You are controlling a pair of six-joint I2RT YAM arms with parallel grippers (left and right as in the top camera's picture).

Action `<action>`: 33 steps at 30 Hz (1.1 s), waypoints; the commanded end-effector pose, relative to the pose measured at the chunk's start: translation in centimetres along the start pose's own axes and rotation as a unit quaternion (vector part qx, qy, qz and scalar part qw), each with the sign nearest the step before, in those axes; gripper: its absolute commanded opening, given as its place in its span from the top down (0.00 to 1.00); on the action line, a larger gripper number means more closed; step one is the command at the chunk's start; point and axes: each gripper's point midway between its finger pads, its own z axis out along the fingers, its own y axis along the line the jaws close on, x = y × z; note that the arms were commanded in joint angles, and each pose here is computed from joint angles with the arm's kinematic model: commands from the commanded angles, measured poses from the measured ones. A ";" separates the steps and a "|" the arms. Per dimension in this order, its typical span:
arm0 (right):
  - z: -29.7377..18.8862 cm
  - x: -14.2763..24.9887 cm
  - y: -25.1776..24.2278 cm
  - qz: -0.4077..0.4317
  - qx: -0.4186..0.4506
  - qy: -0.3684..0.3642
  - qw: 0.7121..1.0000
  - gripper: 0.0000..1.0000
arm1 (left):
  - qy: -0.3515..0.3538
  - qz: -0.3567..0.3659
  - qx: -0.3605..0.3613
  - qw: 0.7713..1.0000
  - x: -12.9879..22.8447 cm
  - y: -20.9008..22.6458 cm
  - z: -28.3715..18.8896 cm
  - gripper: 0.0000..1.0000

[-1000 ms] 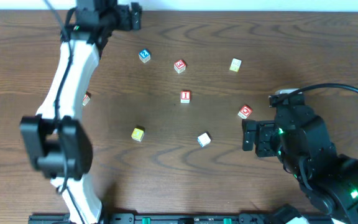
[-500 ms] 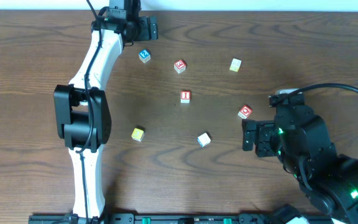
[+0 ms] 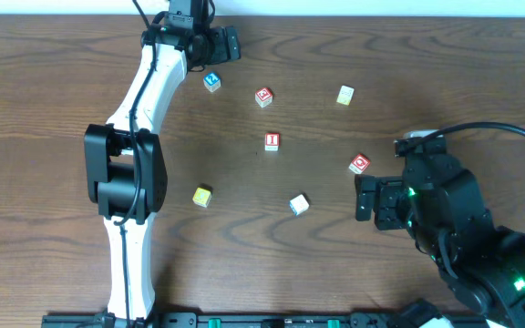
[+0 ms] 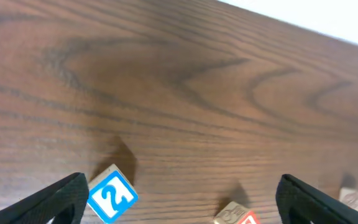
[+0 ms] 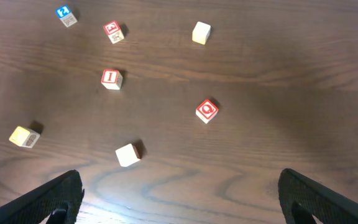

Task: Spell out Ai2
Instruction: 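Reach the left gripper to the blue '2' block at far left, then close the left gripper on the blue '2' block and lift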

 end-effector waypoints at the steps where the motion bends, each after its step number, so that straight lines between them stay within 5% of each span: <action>1: -0.1 -0.1 -0.4 -0.005 0.008 -0.003 1.000 0.01 | -0.017 -0.093 -0.033 0.995 -0.6 0.5 -0.4 0.02; 14: -0.1 -0.1 -0.4 -0.005 0.008 -0.003 1.000 0.01 | -0.028 -0.159 -0.176 0.971 3.2 1.5 -0.6 0.03; 20: -0.1 -0.1 -0.4 -0.005 0.008 -0.003 1.000 0.01 | -0.033 -0.223 -0.183 0.957 3.6 1.9 -0.5 0.00; 33: -0.1 -0.1 -0.4 -0.005 0.008 -0.003 1.000 0.01 | 0.010 -0.239 -0.187 0.953 6.1 3.1 2.5 0.02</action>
